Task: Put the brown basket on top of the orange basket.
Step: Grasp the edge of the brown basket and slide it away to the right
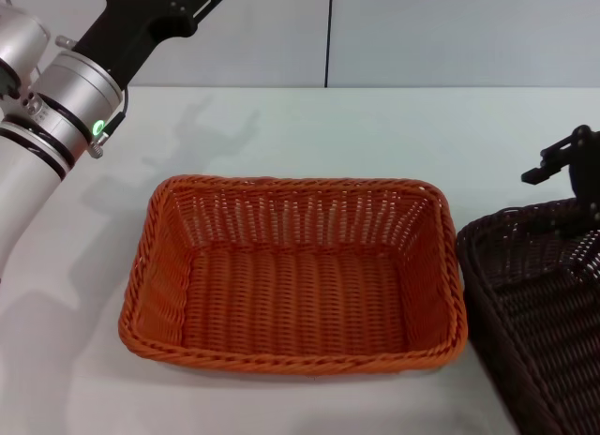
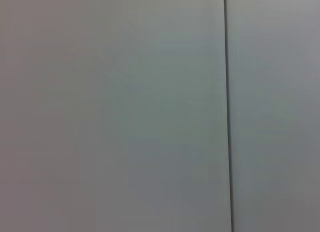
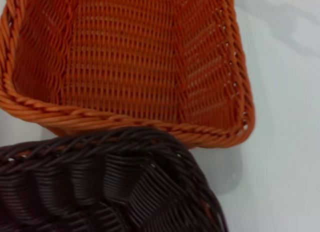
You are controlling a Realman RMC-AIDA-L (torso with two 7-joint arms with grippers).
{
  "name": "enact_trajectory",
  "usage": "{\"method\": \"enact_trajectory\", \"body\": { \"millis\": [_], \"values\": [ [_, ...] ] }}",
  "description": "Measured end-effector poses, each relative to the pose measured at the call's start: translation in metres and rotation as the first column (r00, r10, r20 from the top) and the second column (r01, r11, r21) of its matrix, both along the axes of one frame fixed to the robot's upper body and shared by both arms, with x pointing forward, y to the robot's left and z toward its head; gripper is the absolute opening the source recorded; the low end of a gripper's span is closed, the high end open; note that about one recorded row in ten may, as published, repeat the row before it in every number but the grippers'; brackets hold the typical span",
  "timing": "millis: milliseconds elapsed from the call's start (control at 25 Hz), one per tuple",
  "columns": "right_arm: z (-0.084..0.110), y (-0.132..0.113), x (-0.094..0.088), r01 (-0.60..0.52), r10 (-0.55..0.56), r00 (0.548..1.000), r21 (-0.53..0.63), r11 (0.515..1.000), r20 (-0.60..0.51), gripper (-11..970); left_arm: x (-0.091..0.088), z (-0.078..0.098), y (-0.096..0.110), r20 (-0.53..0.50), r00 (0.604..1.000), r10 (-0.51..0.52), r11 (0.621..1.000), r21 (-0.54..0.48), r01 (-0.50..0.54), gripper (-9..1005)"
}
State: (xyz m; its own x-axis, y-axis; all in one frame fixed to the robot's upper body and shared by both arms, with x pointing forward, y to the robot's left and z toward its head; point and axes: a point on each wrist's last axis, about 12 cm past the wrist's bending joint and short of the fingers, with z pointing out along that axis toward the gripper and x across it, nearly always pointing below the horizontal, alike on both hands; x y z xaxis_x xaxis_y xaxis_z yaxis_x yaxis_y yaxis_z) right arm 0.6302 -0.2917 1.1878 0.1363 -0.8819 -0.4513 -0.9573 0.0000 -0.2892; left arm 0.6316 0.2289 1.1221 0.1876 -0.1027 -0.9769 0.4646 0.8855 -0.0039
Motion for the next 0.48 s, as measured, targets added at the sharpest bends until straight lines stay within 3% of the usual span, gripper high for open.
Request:
{"method": "enact_trajectory", "body": {
  "millis": [480],
  "values": [
    [-0.019, 0.011, 0.006, -0.029, 0.027, 0.999, -0.048, 0.998, -0.042, 439, -0.001, -0.005, 0.004, -0.021, 1.000, 0.018, 1.000, -0.004, -0.018, 848]
  ]
}}
